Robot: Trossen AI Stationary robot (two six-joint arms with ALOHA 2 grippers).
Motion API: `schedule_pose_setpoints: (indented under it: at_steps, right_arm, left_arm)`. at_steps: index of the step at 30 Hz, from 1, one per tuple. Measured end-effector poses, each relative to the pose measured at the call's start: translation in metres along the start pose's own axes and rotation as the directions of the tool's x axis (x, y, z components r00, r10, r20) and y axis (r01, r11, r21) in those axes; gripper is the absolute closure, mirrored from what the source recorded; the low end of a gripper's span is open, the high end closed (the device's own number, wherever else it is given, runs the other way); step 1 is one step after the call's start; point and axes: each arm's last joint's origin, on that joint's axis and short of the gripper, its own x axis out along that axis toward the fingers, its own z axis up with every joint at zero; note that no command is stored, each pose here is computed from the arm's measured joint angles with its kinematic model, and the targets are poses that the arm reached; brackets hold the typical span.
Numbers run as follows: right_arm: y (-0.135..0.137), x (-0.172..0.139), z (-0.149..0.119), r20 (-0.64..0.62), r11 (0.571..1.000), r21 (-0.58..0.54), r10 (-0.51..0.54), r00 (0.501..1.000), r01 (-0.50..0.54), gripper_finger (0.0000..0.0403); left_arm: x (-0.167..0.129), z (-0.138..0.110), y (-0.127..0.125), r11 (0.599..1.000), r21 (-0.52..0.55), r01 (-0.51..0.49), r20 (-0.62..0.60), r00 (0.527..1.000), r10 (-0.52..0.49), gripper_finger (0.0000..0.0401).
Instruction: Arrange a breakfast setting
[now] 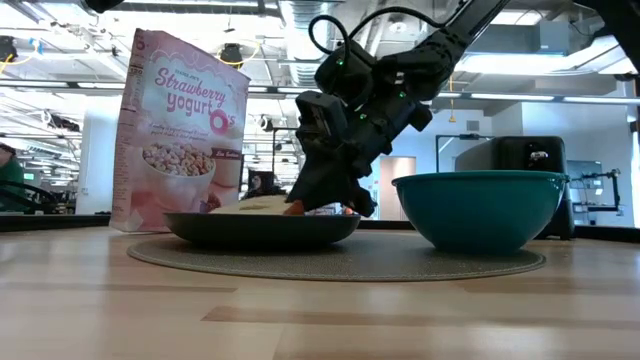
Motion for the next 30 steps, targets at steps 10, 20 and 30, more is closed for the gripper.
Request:
schedule_pose_setpoints:
  at_steps: [10, 20, 30]
  right_arm:
    - [-0.001, -0.012, 0.006, 0.001, 0.999, -0.051, 0.001, 1.0, -0.001, 0.0199]
    - [0.052, -0.108, 0.021, 0.159, 0.955, -0.279, -0.057, 0.986, 0.1, 0.0154]
    - [0.078, -0.146, 0.009, 0.225, 0.916, -0.338, -0.146, 0.963, 0.218, 0.0154]
  left_arm:
    - [0.0, -0.001, -0.001, 1.0, -0.016, 0.022, -0.019, 1.0, -0.023, 0.0217]
    - [0.004, 0.0, -0.004, 0.997, -0.073, 0.024, -0.023, 0.999, -0.026, 0.0088]
    - [0.003, -0.008, -0.009, 0.95, -0.273, 0.15, -0.228, 0.95, -0.215, 0.0017]
